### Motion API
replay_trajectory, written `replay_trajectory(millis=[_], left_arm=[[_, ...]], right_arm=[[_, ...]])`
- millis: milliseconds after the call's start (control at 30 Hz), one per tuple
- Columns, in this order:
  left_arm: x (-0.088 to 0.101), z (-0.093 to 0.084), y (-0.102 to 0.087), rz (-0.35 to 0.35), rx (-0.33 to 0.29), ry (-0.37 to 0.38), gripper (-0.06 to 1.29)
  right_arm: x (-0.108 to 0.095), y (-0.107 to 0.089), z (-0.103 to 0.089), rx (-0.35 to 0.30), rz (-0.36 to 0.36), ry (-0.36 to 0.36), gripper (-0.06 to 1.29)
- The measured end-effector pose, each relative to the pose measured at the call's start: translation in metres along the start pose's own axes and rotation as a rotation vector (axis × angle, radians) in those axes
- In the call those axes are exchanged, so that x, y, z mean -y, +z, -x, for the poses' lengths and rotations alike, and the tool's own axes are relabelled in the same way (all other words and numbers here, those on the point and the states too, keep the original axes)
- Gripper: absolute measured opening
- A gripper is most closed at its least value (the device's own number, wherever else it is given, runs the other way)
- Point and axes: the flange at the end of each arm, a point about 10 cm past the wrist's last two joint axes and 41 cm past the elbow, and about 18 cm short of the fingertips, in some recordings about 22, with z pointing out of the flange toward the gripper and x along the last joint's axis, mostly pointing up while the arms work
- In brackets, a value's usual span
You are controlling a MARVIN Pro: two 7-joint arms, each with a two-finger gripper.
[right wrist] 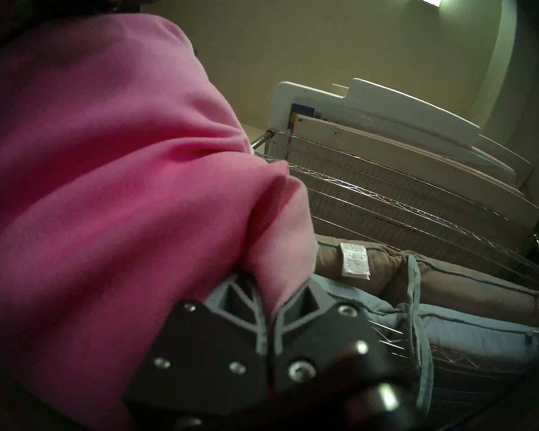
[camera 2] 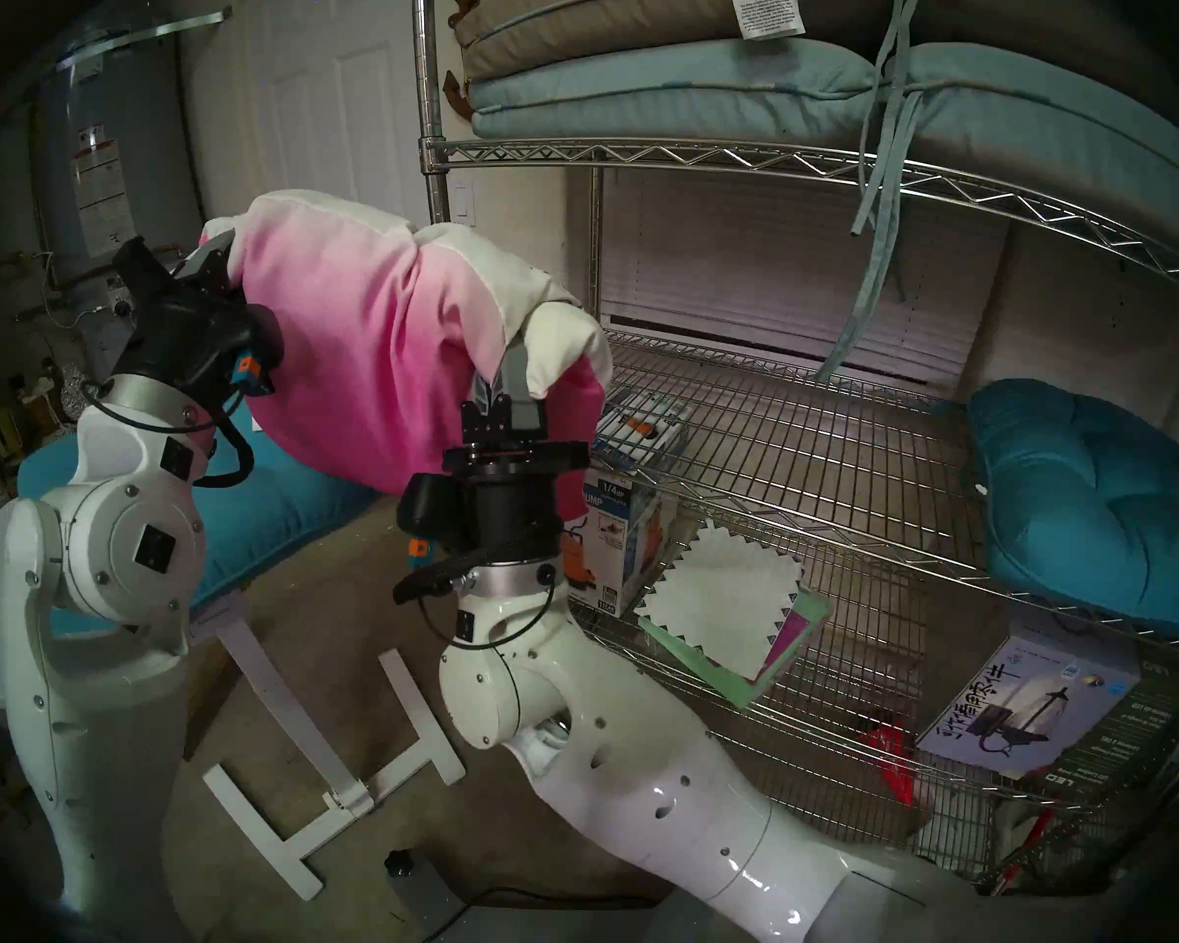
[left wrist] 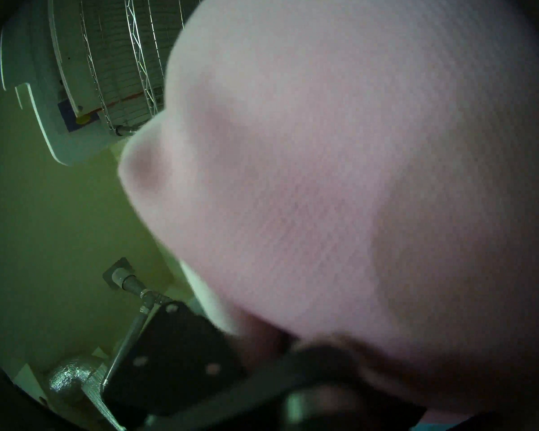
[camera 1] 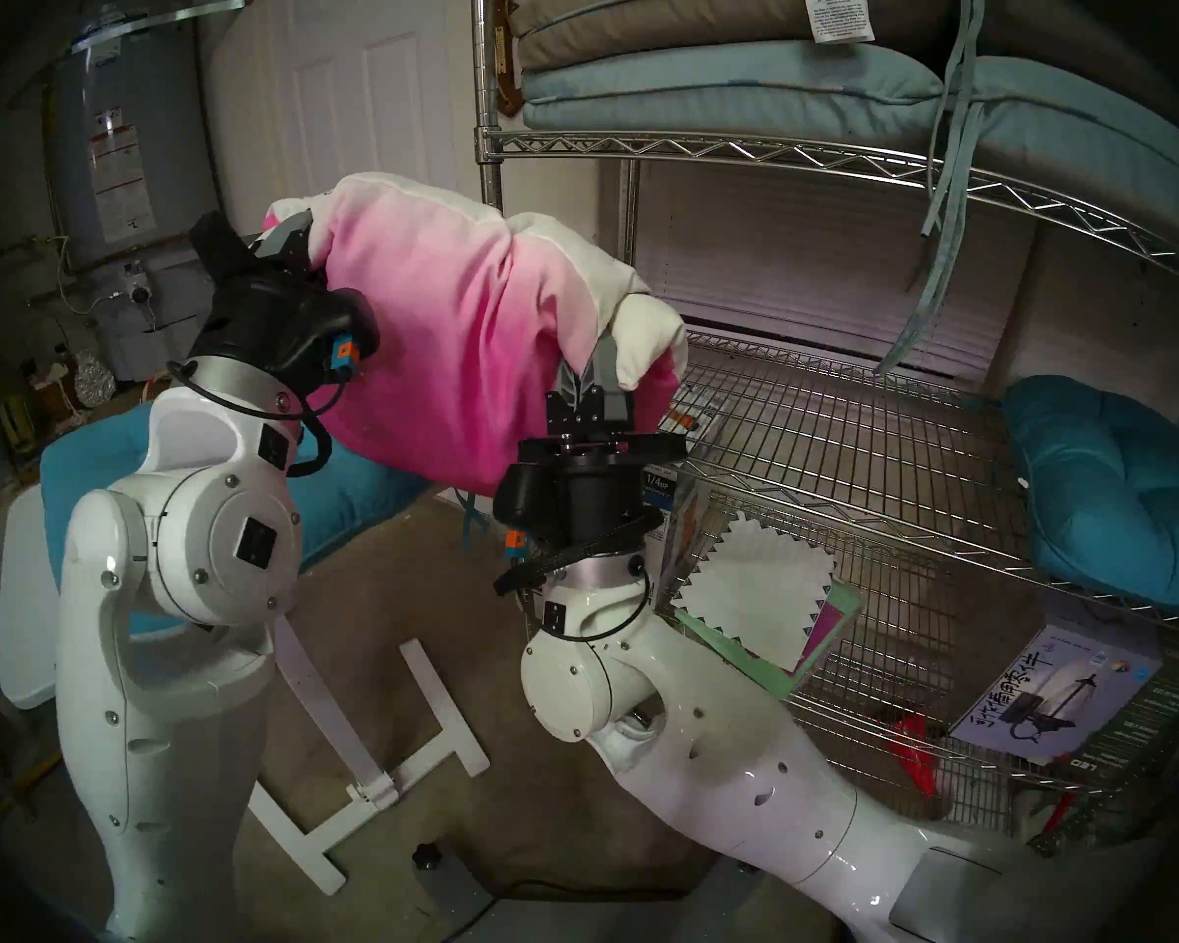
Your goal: Put cushion on the shelf
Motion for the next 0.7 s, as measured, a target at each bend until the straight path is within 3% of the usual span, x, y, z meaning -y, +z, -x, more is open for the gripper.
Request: replay_trajectory(millis=[333,700], left_arm=[[-0.003,-0.027,0.007,0.004,-0.018,-0.002,0.16],[-0.014,-0.049,0.03,0.0,-0.05,-0.006,0.16]], right_arm=[[-0.015,0.01,0.029,0.023,0.07,-0.079,0.0],[-0.029,0.015,0.057,0.016,0.09,-0.132,0.0]])
